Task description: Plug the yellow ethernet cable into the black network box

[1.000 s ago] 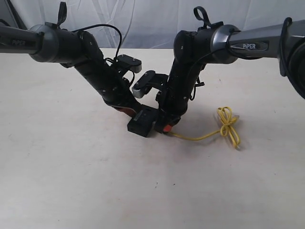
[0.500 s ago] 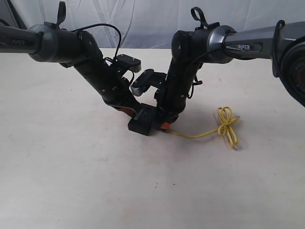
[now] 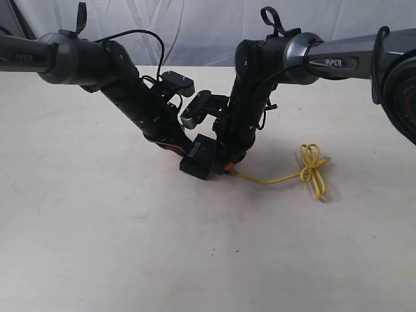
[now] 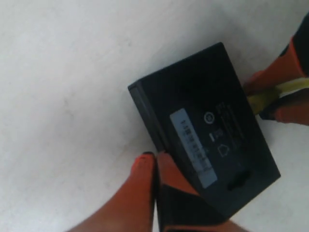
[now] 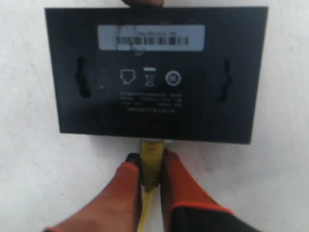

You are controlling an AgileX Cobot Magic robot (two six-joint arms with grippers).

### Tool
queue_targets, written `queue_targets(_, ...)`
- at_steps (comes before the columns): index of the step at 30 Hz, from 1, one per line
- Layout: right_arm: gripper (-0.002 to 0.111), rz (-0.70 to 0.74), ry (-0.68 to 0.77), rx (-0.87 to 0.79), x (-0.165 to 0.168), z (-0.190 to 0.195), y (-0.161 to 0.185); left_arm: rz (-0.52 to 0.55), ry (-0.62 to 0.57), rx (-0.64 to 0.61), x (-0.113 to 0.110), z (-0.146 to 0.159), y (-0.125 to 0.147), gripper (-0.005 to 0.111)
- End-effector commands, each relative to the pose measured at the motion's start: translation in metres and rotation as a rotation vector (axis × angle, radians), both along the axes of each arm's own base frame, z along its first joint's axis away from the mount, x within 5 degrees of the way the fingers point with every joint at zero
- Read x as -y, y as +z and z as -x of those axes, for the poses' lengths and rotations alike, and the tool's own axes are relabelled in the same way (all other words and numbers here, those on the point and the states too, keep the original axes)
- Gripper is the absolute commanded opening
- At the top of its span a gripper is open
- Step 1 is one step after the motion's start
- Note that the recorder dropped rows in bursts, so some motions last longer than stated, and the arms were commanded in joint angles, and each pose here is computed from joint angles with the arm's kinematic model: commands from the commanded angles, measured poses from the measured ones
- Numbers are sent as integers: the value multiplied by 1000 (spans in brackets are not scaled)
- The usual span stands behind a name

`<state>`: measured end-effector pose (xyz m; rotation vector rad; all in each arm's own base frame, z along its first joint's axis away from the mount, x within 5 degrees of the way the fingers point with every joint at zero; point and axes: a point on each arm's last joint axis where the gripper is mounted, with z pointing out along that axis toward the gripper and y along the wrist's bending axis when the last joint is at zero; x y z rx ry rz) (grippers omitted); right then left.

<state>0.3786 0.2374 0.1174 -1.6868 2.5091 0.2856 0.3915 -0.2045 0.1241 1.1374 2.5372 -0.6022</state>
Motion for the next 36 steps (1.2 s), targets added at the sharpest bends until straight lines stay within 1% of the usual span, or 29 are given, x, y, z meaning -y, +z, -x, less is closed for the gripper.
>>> queue_targets(1, -1, -65, -21, 87, -10, -7, 7, 64, -4, -46, 7, 4, 3, 0)
queue_targets(9, -1, -80, -33, 83, -11, -7, 7, 60, -24, -72, 6, 7, 3, 0)
queue_targets(13, -1, -53, -13, 78, -9, -5, 9, 14, -50, -58, 3, 7, 1, 0)
queue_targets(17, -1, -7, 16, 80, -4, -5, 8, 1, -6, -58, -4, 3, 2, 0)
queue_targets(22, -1, 45, 49, 77, 0, -5, 7, -27, 49, -31, -22, -4, 13, 0)
queue_targets(27, -1, 70, 65, 85, 3, -5, 7, -120, 89, 2, -46, -10, 23, 0)
queue_targets(30, -1, 81, 73, 94, 4, -6, 7, -163, 95, -14, -54, -10, 24, 0)
queue_targets(32, -1, 86, 78, 92, 3, -5, 7, -164, 112, -21, -58, -11, 25, 0)
queue_targets(34, 2, 92, 81, 90, 4, -5, 7, -159, 129, -21, -59, -10, 29, 0)
queue_targets(36, 12, 100, 86, 91, 5, -5, 7, -154, 131, -4, -59, -10, 37, 0)
